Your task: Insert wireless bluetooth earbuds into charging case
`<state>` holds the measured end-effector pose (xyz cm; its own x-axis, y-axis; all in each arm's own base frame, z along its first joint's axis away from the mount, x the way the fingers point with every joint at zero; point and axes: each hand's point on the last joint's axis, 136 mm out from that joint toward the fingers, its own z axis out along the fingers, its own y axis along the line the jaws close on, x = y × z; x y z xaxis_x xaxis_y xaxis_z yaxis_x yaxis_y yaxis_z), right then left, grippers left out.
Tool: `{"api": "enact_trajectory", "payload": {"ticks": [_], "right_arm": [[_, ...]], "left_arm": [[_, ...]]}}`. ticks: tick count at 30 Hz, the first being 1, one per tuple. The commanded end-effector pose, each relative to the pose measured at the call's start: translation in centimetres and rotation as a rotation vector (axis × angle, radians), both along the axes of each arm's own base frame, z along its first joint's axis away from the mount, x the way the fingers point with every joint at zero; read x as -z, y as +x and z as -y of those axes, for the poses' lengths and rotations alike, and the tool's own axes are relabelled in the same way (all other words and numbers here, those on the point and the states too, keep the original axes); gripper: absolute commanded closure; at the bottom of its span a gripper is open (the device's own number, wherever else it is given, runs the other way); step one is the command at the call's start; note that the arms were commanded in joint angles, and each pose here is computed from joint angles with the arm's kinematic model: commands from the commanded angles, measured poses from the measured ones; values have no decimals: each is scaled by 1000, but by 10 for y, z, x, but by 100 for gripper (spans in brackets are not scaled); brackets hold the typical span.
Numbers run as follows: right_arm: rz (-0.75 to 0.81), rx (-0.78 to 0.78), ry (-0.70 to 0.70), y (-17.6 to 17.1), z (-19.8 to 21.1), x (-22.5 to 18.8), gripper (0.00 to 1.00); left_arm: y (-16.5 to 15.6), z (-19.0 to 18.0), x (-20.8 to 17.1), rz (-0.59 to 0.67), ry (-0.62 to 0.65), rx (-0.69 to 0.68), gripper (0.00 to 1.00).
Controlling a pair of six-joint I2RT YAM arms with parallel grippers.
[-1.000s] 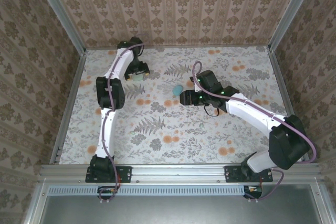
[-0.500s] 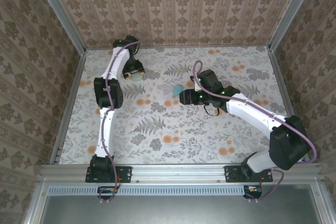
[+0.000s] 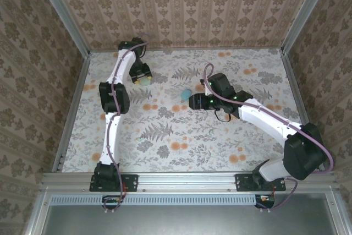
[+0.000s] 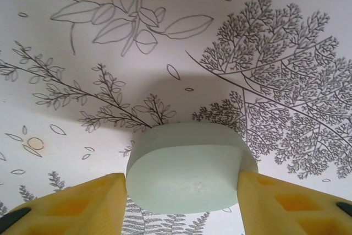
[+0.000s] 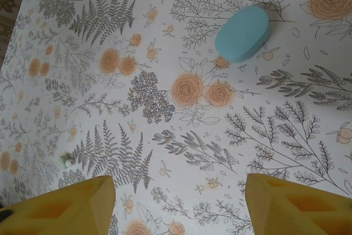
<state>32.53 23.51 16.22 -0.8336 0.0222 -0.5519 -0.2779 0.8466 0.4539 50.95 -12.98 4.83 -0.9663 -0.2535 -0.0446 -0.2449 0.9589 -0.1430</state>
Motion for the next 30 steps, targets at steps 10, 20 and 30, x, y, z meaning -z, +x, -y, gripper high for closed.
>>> {"api": "enact_trajectory", "payload": {"ticks": [10, 20, 30], "right_arm": [[40, -1, 39, -4, 2, -23, 35], [13, -9, 52, -4, -2, -25, 35], [-41, -2, 45, 0, -6, -15, 35]], "left_arm": [[-38, 20, -13, -25, -14, 80, 49], [-84, 61, -24, 12, -40, 205, 49], [-98, 53, -55, 121, 0, 211, 46]]}}
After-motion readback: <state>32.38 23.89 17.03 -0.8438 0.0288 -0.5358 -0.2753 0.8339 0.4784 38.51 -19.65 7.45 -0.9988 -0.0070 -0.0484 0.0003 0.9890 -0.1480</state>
